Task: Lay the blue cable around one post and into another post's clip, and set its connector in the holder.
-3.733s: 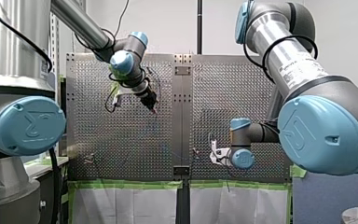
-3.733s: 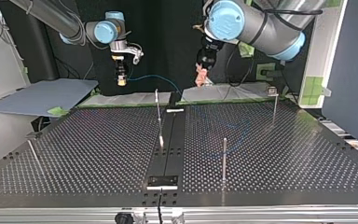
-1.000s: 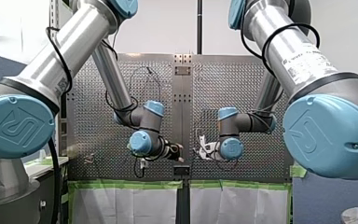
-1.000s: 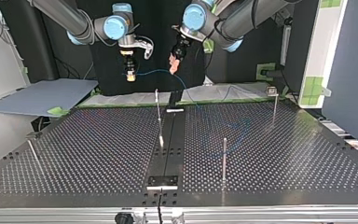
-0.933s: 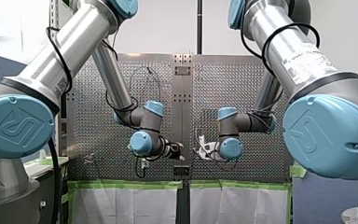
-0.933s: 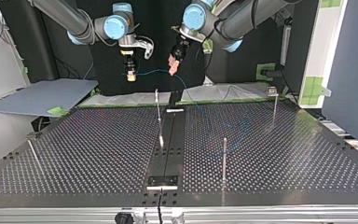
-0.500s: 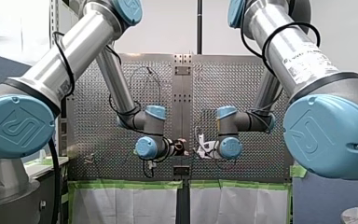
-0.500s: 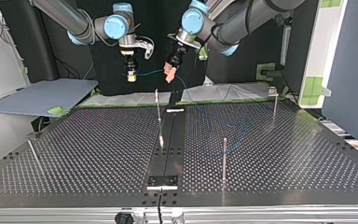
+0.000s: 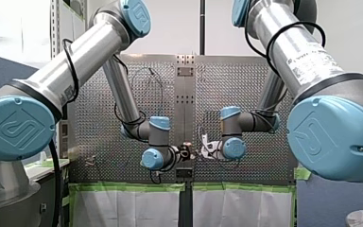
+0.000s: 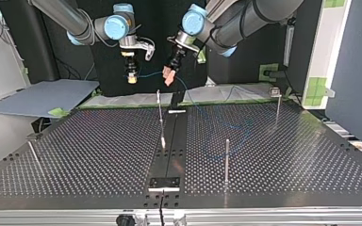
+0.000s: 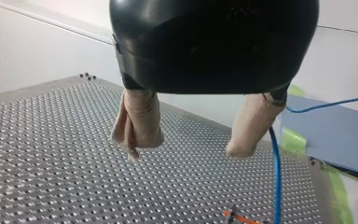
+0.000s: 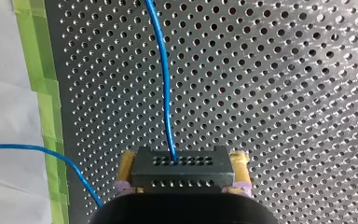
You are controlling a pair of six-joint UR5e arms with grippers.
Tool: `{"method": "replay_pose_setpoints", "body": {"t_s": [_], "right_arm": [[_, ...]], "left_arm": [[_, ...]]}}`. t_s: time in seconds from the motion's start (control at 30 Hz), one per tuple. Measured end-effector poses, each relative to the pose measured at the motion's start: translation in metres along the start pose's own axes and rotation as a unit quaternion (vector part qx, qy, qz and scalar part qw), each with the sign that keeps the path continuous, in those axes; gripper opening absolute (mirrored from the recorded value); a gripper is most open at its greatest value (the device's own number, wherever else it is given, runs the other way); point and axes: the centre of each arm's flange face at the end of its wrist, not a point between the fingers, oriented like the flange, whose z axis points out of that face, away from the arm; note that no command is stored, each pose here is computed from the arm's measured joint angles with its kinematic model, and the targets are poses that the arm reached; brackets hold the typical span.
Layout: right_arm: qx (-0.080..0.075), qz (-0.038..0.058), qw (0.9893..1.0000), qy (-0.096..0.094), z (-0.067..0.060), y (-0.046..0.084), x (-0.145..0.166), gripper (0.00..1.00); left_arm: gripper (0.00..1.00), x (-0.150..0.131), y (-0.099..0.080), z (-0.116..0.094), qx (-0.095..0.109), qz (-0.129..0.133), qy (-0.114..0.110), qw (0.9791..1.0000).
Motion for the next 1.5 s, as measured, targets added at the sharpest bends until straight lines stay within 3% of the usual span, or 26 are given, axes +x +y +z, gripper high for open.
{"method": "replay_pose_setpoints", "body": {"t_s": [0.27,0.43,0.67,0.9,1.27,1.5], "right_arm": [[-0.003,0.0010,1.0000,-0.005,0.001,0.004,-0.001,0.00],[-0.009,0.0034,0.9999,-0.004,0.004,0.011,-0.001,0.00],[-0.014,0.0074,0.9999,0.007,0.008,0.016,0.002,0.00],[-0.013,0.0089,0.9998,0.013,0.010,0.018,0.003,0.00],[-0.013,0.0083,0.9998,0.012,0.011,0.018,0.003,0.00],[-0.012,0.0063,0.9998,0.011,0.010,0.017,0.003,0.00]], "left_arm": [[1.00,-0.011,0.003,0.010,-0.003,-0.011,-0.047,0.9989],[1.00,-0.012,0.004,0.010,-0.005,-0.011,-0.050,0.9987],[1.00,-0.005,0.004,0.005,0.001,0.016,-0.015,0.9998],[1.00,0.003,0.002,-0.002,0.016,0.046,0.027,0.9984],[1.00,0.012,0.003,-0.012,0.020,0.053,0.080,0.9952],[1.00,0.013,0.004,-0.013,0.022,0.053,0.088,0.9944]]}}
